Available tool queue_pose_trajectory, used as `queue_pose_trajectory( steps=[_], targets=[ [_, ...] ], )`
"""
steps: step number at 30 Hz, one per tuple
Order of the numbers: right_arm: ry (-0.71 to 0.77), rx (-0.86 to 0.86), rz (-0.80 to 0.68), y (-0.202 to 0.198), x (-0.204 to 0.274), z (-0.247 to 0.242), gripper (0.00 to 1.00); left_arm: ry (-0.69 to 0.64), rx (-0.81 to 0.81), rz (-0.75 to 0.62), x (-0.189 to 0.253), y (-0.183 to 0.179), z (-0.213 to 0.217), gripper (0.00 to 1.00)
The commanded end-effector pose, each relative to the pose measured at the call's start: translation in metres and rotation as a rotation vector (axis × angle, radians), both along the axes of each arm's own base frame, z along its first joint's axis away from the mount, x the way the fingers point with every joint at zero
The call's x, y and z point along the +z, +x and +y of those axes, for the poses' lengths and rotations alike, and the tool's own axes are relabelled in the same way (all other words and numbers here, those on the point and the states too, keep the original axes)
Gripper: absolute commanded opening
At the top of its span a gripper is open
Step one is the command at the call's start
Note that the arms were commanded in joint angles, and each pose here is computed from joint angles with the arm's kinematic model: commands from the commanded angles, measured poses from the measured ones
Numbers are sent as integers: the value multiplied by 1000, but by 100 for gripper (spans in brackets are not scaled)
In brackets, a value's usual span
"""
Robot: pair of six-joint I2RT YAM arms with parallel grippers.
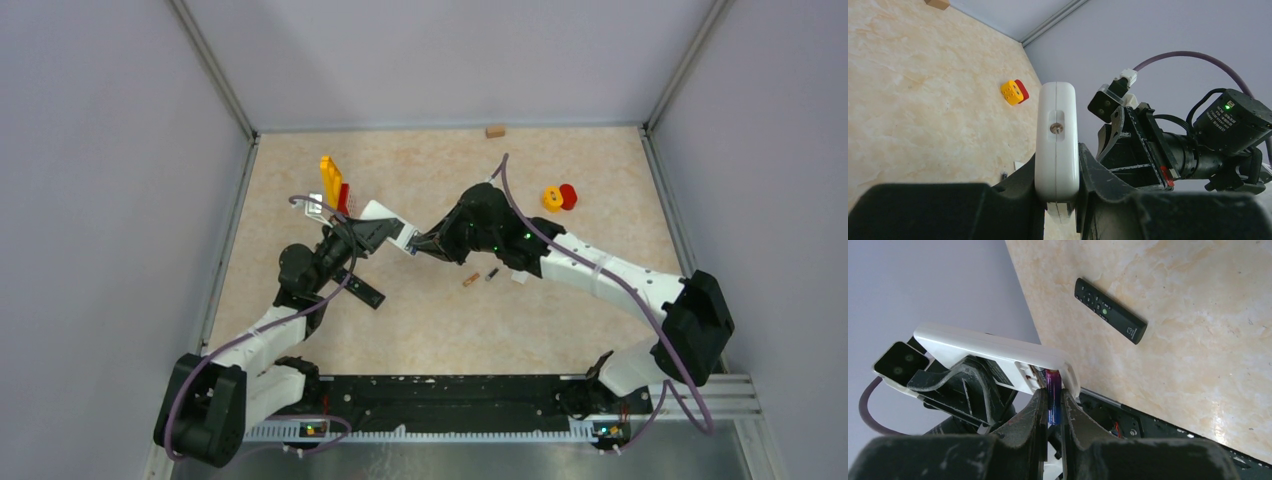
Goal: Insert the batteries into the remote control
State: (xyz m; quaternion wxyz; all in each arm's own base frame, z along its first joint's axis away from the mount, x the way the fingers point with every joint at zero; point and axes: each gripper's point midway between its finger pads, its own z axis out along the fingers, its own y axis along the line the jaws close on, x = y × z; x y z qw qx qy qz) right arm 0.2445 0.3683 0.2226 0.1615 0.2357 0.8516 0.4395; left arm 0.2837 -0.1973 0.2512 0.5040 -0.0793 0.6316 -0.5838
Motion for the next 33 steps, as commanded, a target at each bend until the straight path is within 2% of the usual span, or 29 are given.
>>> queue_pose_trajectory(
  steps=[1, 11, 22, 33],
  targets=[
    [47, -1, 8, 5, 3, 3, 11, -36, -32, -78, 24, -6, -2, 0],
    [65, 17, 28, 3, -3, 6, 22, -37, -23, -46, 22, -2, -2, 0],
    [52, 17, 55, 0, -9, 3, 23, -12, 15, 62, 14, 8, 1, 0],
    [22, 20, 74, -4, -16, -4, 23, -29, 0, 92, 18, 12, -3, 0]
  ],
)
